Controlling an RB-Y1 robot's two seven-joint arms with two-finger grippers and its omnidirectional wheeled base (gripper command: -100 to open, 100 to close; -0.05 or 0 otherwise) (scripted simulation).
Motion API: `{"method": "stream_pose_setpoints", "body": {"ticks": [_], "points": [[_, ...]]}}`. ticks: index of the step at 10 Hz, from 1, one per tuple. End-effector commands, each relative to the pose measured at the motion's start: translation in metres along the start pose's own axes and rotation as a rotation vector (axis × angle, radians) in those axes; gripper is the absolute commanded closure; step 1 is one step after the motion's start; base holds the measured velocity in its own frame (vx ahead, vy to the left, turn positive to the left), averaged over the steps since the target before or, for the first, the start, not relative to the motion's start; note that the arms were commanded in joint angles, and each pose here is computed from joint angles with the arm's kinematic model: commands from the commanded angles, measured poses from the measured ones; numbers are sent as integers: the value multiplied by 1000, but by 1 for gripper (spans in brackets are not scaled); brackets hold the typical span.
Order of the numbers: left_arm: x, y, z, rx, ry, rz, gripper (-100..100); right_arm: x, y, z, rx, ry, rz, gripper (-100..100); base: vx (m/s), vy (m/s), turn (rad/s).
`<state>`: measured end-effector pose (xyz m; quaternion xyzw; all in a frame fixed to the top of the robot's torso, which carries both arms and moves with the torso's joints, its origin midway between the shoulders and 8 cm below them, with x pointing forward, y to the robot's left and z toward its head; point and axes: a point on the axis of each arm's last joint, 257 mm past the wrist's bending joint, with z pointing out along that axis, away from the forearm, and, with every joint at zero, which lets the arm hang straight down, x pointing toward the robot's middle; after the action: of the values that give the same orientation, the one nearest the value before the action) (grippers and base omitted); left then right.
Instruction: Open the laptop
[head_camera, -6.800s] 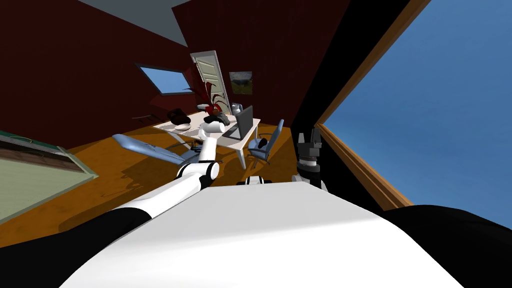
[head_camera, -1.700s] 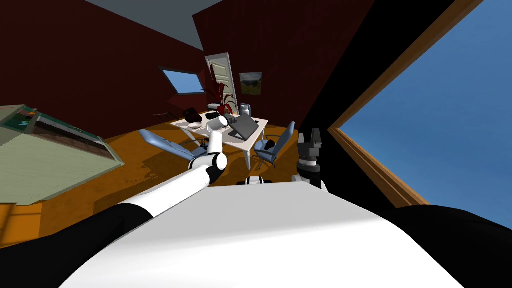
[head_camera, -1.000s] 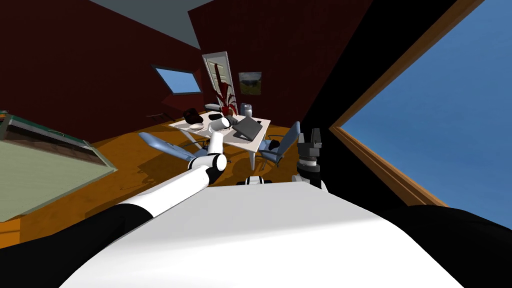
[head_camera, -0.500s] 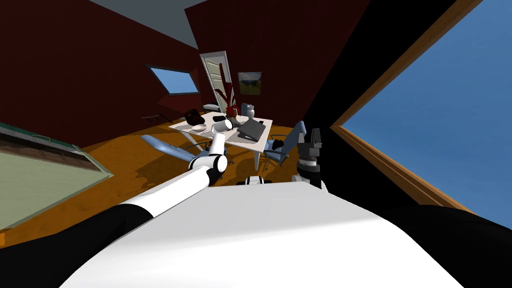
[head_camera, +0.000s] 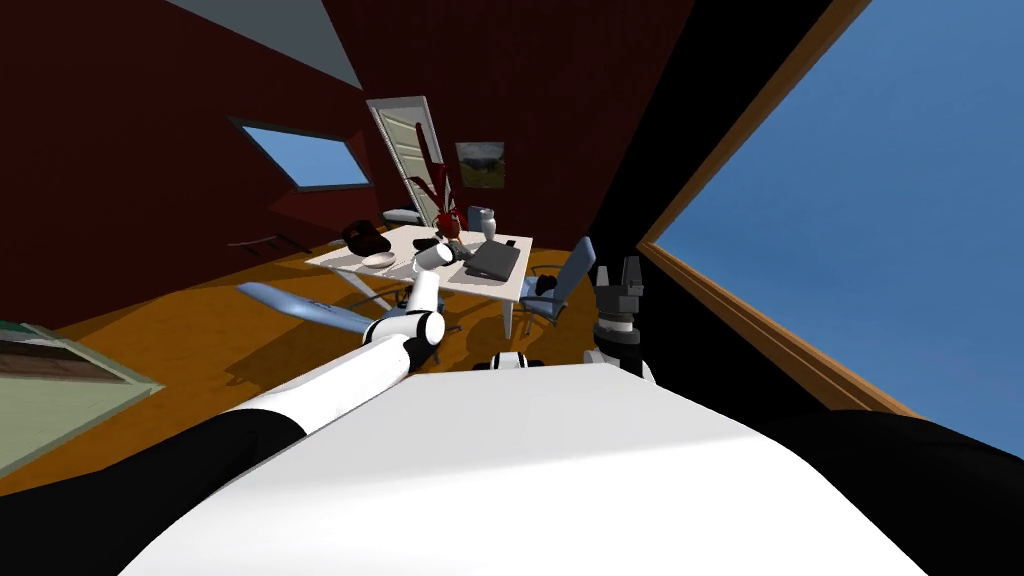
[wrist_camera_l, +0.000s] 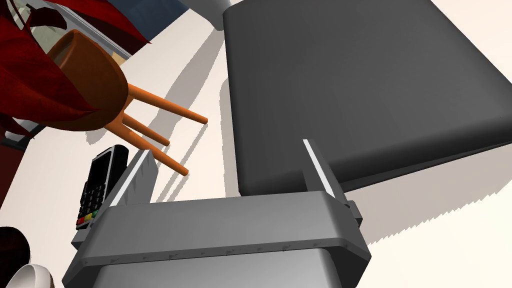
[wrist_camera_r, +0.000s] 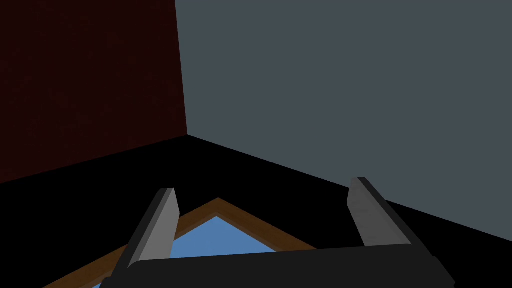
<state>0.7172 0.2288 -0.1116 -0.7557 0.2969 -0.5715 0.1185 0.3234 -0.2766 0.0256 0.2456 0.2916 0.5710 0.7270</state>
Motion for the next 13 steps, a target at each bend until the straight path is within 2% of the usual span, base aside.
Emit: {"method": "stream_pose_setpoints", "body": {"ticks": [1, 2, 3, 4, 6, 7, 8, 9, 10, 11, 12, 13], "points": [[-32, -32, -4, 35, -30, -22, -100, 0, 0, 0, 0, 0, 0, 0, -20, -47, -289], [-35, -40, -6, 46, -35, -16, -100, 0, 0, 0, 0, 0, 0, 0, -23, -30, -165], [-59, -57, -11, 60, -54, -39, -100, 0, 0, 0, 0, 0, 0, 0, -38, -51, -280], [-63, -70, -16, 77, -60, -32, -100, 0, 0, 0, 0, 0, 0, 0, -33, -46, -156], [-63, -70, -16, 77, -60, -32, -100, 0, 0, 0, 0, 0, 0, 0, -4, -9, 28], [-88, -93, -25, 101, -80, -51, -100, 0, 0, 0, 0, 0, 0, 0, -15, -30, -257], [-90, -100, -28, 111, -83, -47, -100, 0, 0, 0, 0, 0, 0, 0, -23, -35, -204], [-113, -119, -38, 132, -104, -64, -100, 0, 0, 0, 0, 0, 0, 0, -33, -55, -292], [-115, -130, -42, 146, -105, -62, -100, 0, 0, 0, 0, 0, 0, 0, -31, -54, -151], [-136, -149, -54, 168, -119, -84, -100, 0, 0, 0, 0, 0, 0, 0, -25, -63, -287], [-138, -160, -59, 183, -124, -75, -100, 0, 0, 0, 0, 0, 0, 0, -18, -43, -140], [-159, -180, -73, 209, -137, -96, -100, 0, 0, 0, 0, 0, 0, 0, -27, -50, -269]]}}
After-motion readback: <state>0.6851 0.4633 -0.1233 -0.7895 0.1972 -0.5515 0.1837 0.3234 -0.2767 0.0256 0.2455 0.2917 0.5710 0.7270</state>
